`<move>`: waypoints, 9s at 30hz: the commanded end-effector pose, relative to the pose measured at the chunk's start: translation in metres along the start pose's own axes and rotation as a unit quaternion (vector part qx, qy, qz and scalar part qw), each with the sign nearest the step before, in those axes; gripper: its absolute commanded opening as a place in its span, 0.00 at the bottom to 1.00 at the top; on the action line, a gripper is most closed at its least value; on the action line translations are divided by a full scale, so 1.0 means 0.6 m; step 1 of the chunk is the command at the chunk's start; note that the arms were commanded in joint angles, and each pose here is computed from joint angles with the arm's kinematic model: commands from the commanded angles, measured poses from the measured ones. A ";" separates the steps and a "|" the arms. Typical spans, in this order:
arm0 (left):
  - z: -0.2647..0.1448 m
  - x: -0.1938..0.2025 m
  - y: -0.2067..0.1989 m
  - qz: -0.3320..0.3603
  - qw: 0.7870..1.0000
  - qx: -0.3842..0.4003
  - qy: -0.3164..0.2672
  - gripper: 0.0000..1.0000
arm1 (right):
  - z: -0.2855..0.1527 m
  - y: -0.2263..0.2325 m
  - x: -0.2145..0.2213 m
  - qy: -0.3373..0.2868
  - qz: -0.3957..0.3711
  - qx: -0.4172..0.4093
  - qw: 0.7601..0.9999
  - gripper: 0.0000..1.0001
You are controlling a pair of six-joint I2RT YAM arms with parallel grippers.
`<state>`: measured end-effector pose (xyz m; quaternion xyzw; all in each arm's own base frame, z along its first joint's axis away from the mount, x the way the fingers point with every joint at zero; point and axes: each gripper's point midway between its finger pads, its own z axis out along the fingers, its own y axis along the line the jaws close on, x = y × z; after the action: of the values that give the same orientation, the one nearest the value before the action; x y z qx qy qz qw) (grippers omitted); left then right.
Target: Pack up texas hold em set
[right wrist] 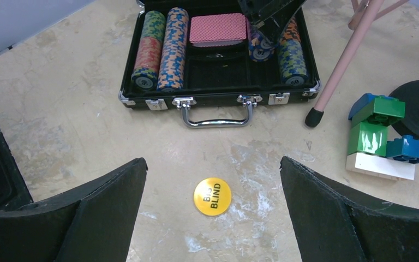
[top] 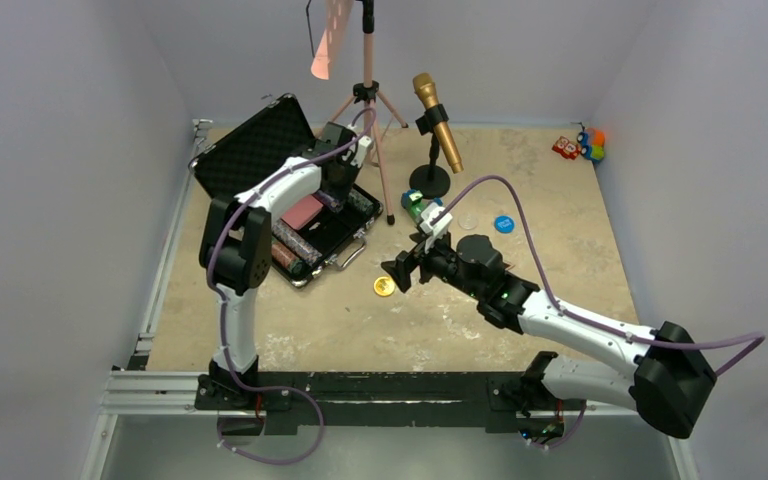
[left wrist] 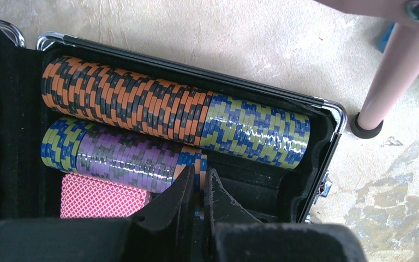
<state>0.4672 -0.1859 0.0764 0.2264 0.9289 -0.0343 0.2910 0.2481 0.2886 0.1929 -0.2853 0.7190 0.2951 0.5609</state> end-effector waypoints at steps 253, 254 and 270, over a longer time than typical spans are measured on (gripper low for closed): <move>-0.484 0.171 0.099 -0.206 0.928 -0.149 -0.273 0.96 | -0.036 -0.382 0.043 0.170 0.168 0.367 0.899 0.70; -0.485 0.171 0.099 -0.205 0.928 -0.148 -0.274 0.96 | -0.040 -0.396 0.051 0.176 0.174 0.375 0.894 0.70; -0.481 0.170 0.096 -0.203 0.930 -0.143 -0.271 0.96 | 0.002 -0.470 0.151 0.270 0.205 0.418 0.843 0.68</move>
<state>0.2620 -0.0348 0.2557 -0.0245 0.8450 -0.0097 0.5342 0.4258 0.0929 0.0587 0.0433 0.9465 -0.0144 0.3194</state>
